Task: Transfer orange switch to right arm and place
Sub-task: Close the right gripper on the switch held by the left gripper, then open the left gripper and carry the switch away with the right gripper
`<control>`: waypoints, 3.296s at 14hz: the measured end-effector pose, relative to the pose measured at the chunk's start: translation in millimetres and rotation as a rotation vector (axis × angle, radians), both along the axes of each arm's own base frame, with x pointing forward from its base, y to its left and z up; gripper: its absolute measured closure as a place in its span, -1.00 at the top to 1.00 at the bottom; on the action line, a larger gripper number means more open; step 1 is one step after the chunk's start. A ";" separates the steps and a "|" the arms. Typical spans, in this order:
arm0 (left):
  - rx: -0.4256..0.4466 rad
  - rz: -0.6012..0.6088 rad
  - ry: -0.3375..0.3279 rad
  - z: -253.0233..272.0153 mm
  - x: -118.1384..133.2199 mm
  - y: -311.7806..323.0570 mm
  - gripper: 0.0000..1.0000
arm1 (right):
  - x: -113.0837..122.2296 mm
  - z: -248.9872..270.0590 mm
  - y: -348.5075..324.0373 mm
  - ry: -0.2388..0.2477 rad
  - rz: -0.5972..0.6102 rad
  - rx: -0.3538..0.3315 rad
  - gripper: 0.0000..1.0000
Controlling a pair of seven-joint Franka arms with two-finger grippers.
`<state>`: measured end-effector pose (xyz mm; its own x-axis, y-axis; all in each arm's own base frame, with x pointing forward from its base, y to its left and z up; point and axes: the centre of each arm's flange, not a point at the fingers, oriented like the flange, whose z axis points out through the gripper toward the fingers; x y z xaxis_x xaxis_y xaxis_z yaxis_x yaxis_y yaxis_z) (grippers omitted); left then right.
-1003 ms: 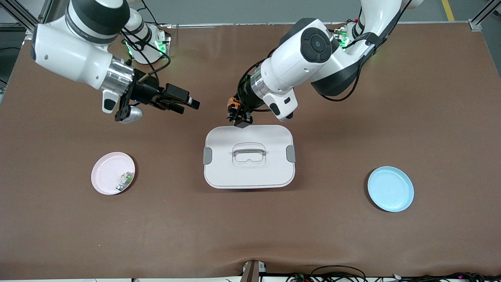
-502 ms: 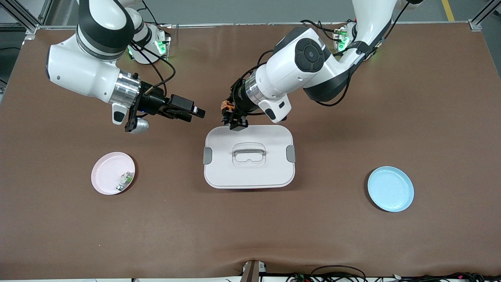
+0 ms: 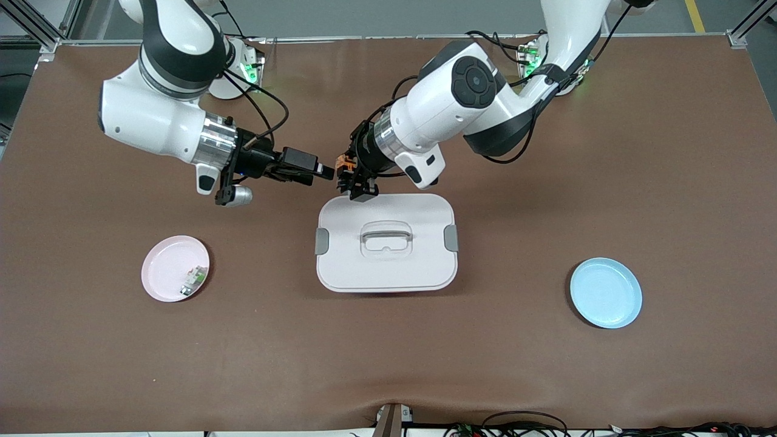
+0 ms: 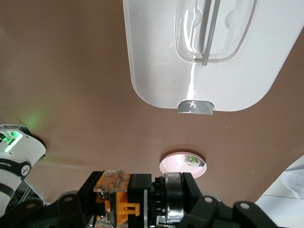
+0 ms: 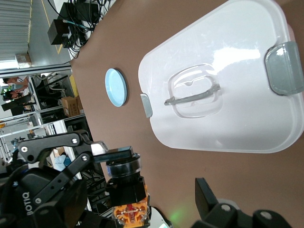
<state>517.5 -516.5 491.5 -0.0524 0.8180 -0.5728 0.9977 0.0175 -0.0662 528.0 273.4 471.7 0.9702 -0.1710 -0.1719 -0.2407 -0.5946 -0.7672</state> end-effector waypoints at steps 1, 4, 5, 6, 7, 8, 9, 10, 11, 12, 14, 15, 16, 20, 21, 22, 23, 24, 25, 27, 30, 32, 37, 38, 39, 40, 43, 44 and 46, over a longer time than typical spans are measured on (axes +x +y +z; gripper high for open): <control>0.000 0.000 0.001 -0.7 0.1 -0.1 0.45 | -0.9 -1.7 2.5 0.003 0.004 -0.001 1.00; 0.001 -0.001 0.004 -3.3 0.0 -1.2 0.45 | -3.8 -2.7 9.4 0.005 0.015 0.001 1.00; 0.001 -0.002 0.005 -4.2 -0.3 -1.9 0.45 | -4.8 -2.0 11.8 0.004 0.019 0.002 1.00; 0.001 -0.003 0.007 -5.2 -0.6 -2.5 0.45 | -5.8 -1.1 14.3 0.003 0.022 0.004 1.00; 0.002 -0.004 0.008 -6.4 -0.8 -3.1 0.45 | -6.9 -0.5 16.8 0.003 0.026 0.006 1.00; 0.001 -0.003 0.008 -7.2 -0.6 -3.5 0.45 | -7.7 -0.7 18.6 0.003 0.029 0.006 1.00; -0.001 -0.002 0.007 -7.8 -0.2 -3.7 0.45 | -7.9 -2.4 19.9 0.006 0.031 0.005 1.00; -0.002 -0.001 0.007 -8.1 0.0 -3.8 0.45 | -7.8 -5.2 21.2 0.010 0.032 0.004 1.00; -0.002 -0.002 0.006 -7.9 -0.3 -4.3 0.45 | -7.7 -8.3 22.7 0.015 0.034 0.001 1.00; -0.003 -0.004 0.006 -7.3 -1.5 -5.6 0.45 | -7.2 -12.3 24.0 0.020 0.035 -0.002 1.00; -0.007 -0.008 0.003 -5.4 -4.0 -8.6 0.45 | -6.1 -19.3 25.8 0.031 0.036 -0.006 1.00; -0.008 -0.010 0.002 -4.6 -4.7 -9.5 0.45 | -5.7 -20.8 26.5 0.033 0.036 -0.007 1.00; -0.008 -0.010 0.002 -4.4 -5.0 -9.8 0.45 | -5.3 -21.0 27.1 0.033 0.036 -0.007 1.00; -0.008 -0.014 0.002 -4.4 -7.2 -11.9 0.45 | -4.8 -19.2 28.2 0.030 0.038 -0.004 0.59; -0.008 -0.016 0.002 -4.4 -7.9 -12.6 0.45 | -4.9 -19.1 28.2 0.030 0.038 -0.004 0.32; -0.008 -0.018 0.003 -5.0 -8.7 -13.5 0.45 | -4.3 -17.4 28.6 0.030 0.036 0.001 0.15; -0.009 -0.018 0.003 -5.3 -8.9 -14.0 0.45 | -3.1 -14.9 28.4 0.028 0.032 0.003 -0.08; -0.013 -0.016 0.004 -3.9 -8.6 -14.0 0.45 | -2.3 -13.3 27.9 0.024 0.036 0.004 -0.15; -0.016 -0.016 0.004 -2.4 -8.4 -14.1 0.45 | -1.5 -11.6 27.2 0.025 0.040 0.007 -0.15; -0.026 -0.016 0.003 2.1 -9.3 -15.7 0.45 | 0.7 -7.4 23.5 0.036 0.055 0.017 -0.15; -0.034 -0.017 0.002 5.8 -10.3 -17.5 0.45 | 2.4 -4.5 19.8 0.047 0.068 0.025 -0.15; -0.040 -0.012 0.010 6.2 -9.4 -16.8 0.45 | 2.8 -3.6 19.6 0.047 0.068 0.026 -0.15; -0.058 0.024 0.011 13.0 5.2 -2.2 1.00 | 14.3 5.0 0.3 0.060 0.043 0.039 -0.15; -0.060 0.029 0.003 18.4 6.6 0.8 1.00 | 16.4 6.5 -4.0 0.063 0.042 0.042 -0.15; -0.063 0.037 -0.008 25.5 8.9 5.5 1.00 | 17.8 7.1 -7.6 0.067 0.041 0.044 -0.15; -0.066 0.049 -0.019 32.8 13.0 12.5 1.00 | 18.8 7.3 -11.0 0.072 0.045 0.044 -0.15; -0.012 0.054 -0.068 44.6 26.2 37.0 1.00 | 23.7 3.4 -35.2 0.073 0.084 -0.030 -0.15; 0.035 0.040 -0.097 43.4 29.0 43.2 1.00 | 25.1 1.7 -45.4 0.063 0.114 -0.075 -0.15; 0.085 0.024 -0.149 44.4 36.4 54.0 1.00 | 28.0 -2.9 -66.4 0.018 0.185 -0.165 -0.15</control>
<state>553.9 -462.5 535.9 0.0079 0.8633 -0.5046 0.9955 0.0409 0.0854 556.0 207.0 468.8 0.9846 -0.0177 -0.1742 -0.1288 -0.7469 -0.6523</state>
